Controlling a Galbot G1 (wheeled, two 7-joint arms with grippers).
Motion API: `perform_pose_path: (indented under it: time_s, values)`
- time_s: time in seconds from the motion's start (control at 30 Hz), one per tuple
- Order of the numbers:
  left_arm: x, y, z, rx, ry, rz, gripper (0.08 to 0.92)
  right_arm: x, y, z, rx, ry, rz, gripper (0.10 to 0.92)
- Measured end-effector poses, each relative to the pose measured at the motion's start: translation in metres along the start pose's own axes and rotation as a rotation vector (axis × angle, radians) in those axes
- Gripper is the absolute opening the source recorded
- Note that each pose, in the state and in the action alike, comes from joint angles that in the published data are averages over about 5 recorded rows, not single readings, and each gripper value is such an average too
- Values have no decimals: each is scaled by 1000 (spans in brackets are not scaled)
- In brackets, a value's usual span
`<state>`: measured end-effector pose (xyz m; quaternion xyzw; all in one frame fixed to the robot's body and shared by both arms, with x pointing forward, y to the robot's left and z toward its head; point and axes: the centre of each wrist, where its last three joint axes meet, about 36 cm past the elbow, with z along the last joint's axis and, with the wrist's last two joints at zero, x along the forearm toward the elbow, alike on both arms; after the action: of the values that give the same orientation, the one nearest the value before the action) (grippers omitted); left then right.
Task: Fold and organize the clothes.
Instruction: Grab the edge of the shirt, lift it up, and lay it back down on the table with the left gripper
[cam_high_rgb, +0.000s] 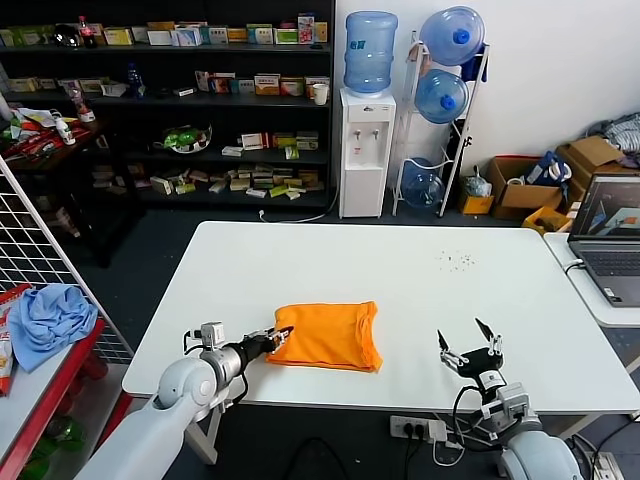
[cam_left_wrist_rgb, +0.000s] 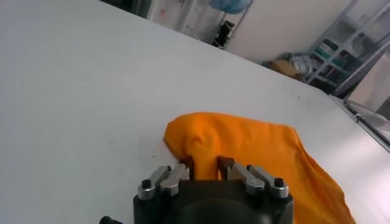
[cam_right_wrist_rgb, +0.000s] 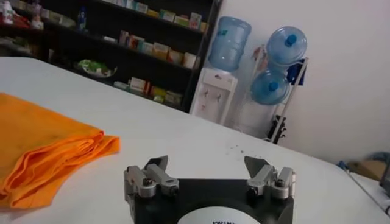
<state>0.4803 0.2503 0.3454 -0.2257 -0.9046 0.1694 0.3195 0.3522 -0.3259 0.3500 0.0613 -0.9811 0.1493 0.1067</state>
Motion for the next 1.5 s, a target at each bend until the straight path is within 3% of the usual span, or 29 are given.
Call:
perform_pose_path:
  time_s: [0.23, 0.4, 0.53, 0.73, 1.2, 1.5]
  values:
    - [7, -2, -1, 15, -20, 2, 142, 1, 1, -5, 0, -9, 4, 823]
    - [18, 1, -6, 8, -29, -17, 129, 1, 6, -8, -3, -10, 7, 823]
    - [31, 14, -15, -24, -29, -70, 129, 1, 8, -8, 0, -2, 11, 823]
    - [60, 47, -39, -131, -21, -205, 129, -3, 11, -11, 1, 9, 22, 823]
    - [146, 129, -107, -553, 13, -616, 129, -23, 22, -28, -12, -6, 12, 823]
    - [189, 149, -145, -761, 41, -765, 129, -36, 27, -32, -22, -24, 6, 823]
